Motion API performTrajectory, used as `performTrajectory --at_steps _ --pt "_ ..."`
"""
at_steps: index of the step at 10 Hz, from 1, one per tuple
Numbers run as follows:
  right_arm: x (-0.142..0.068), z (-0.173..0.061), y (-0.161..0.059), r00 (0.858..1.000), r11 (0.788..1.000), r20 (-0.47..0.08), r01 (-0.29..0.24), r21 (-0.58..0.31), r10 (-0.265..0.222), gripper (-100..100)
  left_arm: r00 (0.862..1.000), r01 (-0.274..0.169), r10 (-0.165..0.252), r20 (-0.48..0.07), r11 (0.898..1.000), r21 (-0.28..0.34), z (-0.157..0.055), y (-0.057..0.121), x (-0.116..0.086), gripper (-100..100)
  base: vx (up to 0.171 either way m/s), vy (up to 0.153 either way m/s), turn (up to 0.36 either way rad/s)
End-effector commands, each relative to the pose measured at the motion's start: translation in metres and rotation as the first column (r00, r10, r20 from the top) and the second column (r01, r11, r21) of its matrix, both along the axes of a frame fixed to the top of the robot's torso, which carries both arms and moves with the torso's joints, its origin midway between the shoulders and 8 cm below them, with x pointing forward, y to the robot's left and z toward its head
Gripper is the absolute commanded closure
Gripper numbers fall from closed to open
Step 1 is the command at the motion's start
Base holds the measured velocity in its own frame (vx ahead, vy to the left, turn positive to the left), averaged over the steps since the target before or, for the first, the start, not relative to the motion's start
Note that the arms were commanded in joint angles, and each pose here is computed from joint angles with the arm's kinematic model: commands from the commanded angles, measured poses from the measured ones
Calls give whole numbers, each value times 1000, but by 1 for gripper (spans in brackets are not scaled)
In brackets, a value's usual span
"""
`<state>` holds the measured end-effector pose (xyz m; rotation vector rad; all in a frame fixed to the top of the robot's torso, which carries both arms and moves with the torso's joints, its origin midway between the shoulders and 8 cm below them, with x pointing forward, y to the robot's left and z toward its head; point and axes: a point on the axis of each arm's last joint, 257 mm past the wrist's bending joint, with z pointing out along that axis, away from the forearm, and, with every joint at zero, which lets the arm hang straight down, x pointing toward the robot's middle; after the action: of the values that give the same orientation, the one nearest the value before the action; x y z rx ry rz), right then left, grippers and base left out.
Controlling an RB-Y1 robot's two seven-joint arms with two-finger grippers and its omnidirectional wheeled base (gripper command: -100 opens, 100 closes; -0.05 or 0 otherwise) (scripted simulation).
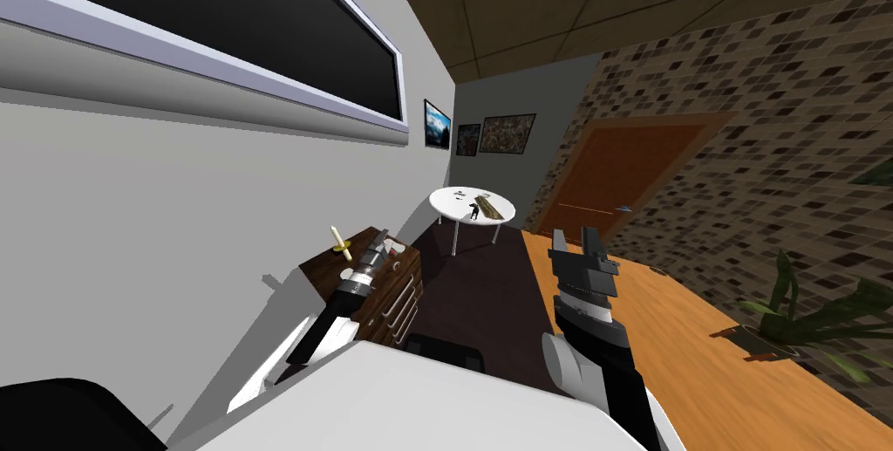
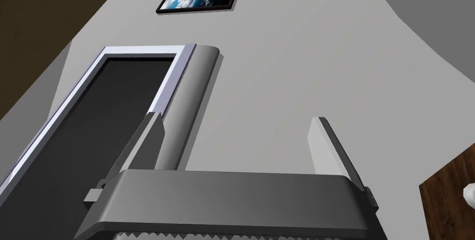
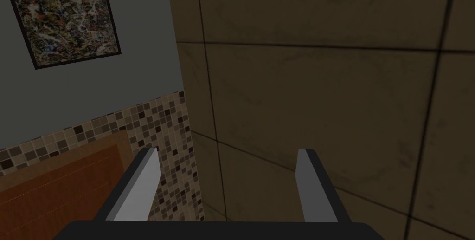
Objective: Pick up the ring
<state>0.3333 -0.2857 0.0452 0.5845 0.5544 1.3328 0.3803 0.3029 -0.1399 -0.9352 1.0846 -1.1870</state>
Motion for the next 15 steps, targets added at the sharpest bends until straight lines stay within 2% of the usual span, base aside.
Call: performTrajectory --at_steps 1,4,6,8,9,10,12,13,15 --pt "0 0 0 1000 1000 0 0 0 0 0 997 -20 18 -77 1000 -20 -24 10 -7 -100 62 -6 -203" --pt "0 0 0 1000 1000 0 0 0 0 0 975 -65 53 -218 997 -50 -74 28 -20 -100 62 -1 -187" --pt "0 0 0 1000 1000 0 0 0 0 0 946 -99 74 -315 993 -65 -108 41 -33 -100 69 -2 -191" --pt "0 0 0 1000 1000 0 0 0 0 0 907 -134 93 -411 988 -71 -143 54 -51 -100 63 -1 -186" --pt "0 0 0 1000 1000 0 0 0 0 0 907 -134 93 -411 988 -71 -143 54 -51 -100 44 8 -58" --pt "0 0 0 1000 1000 0 0 0 0 0 882 -151 102 -459 986 -70 -160 61 -61 -100 40 5 -94" --pt "0 0 0 1000 1000 0 0 0 0 0 825 -184 120 -552 981 -62 -193 76 -84 -100 54 0 -228" --pt "0 0 0 1000 1000 0 0 0 0 0 825 -184 120 -552 981 -62 -193 76 -84 -100 44 9 -52" --pt "0 0 0 1000 1000 0 0 0 0 0 756 -215 138 -640 976 -44 -224 92 -112 -100 46 6 -142"
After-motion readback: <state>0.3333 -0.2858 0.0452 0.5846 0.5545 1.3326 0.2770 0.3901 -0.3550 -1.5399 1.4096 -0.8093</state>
